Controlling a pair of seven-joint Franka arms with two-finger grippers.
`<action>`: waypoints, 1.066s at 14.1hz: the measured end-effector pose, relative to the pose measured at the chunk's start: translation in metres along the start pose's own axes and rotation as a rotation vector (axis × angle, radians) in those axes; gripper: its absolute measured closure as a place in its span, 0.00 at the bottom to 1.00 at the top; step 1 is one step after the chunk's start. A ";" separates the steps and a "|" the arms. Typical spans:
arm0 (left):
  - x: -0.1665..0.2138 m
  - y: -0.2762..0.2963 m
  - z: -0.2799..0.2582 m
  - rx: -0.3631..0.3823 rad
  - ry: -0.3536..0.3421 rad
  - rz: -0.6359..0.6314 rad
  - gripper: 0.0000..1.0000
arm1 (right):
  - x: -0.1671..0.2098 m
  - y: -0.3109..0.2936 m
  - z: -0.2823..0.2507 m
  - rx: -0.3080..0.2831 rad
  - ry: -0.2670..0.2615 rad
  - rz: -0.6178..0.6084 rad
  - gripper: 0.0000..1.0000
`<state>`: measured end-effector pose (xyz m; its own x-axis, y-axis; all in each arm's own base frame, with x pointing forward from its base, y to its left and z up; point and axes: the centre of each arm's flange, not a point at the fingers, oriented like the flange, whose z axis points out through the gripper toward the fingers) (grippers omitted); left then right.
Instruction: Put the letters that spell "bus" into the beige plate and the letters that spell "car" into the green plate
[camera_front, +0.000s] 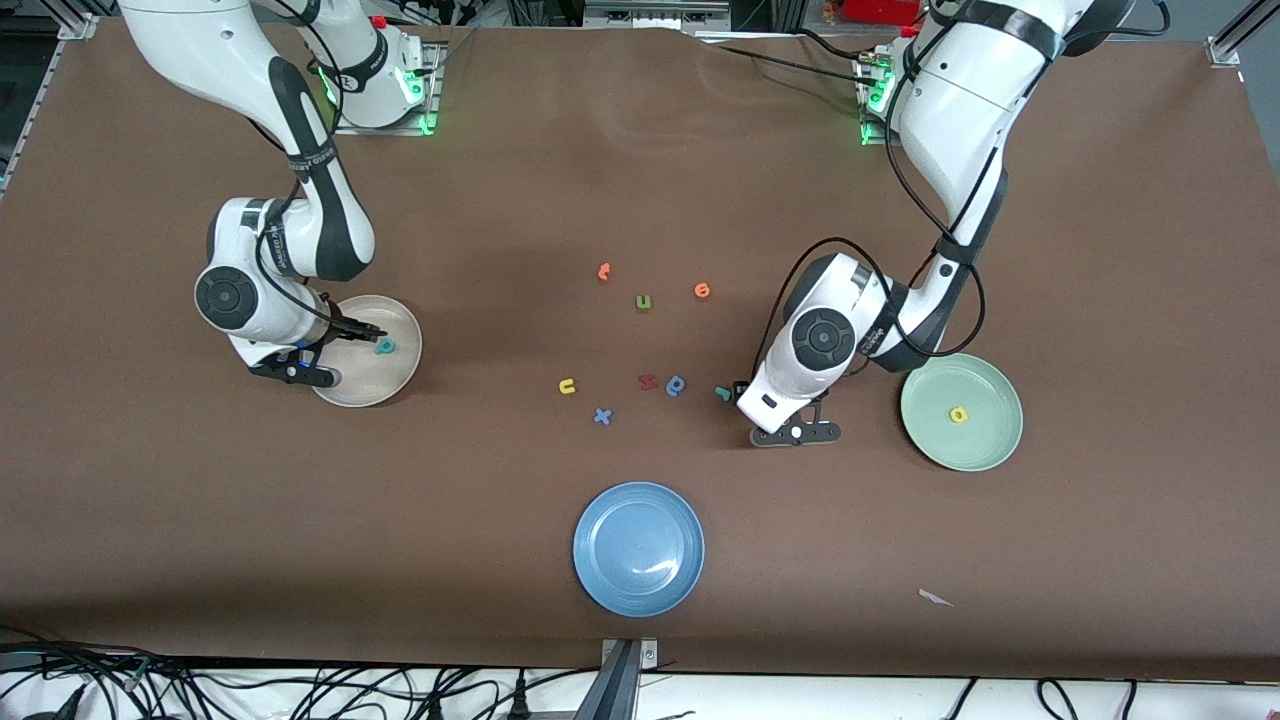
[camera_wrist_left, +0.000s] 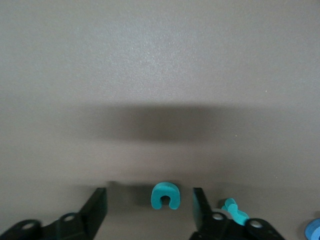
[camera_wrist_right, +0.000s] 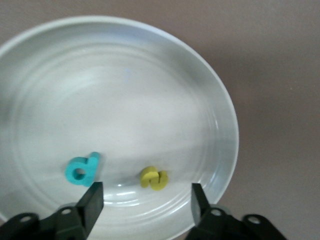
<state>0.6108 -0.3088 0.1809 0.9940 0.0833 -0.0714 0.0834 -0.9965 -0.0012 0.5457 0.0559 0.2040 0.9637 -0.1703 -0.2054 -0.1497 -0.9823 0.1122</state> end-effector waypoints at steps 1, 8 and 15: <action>-0.001 0.001 0.002 0.001 -0.003 -0.004 0.26 | 0.003 -0.009 -0.011 0.008 0.011 -0.014 0.06; -0.008 0.011 0.011 0.005 -0.011 -0.021 0.42 | 0.013 -0.113 -0.091 0.086 0.106 0.075 0.00; -0.005 0.014 0.009 -0.002 -0.003 -0.031 0.57 | 0.016 -0.168 -0.100 0.107 0.107 0.291 0.00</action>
<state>0.6060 -0.3236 0.1726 0.9906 0.1145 -0.0744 0.1146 -0.9934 -0.0020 0.6085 0.2257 0.2790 0.8940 -0.4416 -0.0759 -0.4391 -0.8972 0.0476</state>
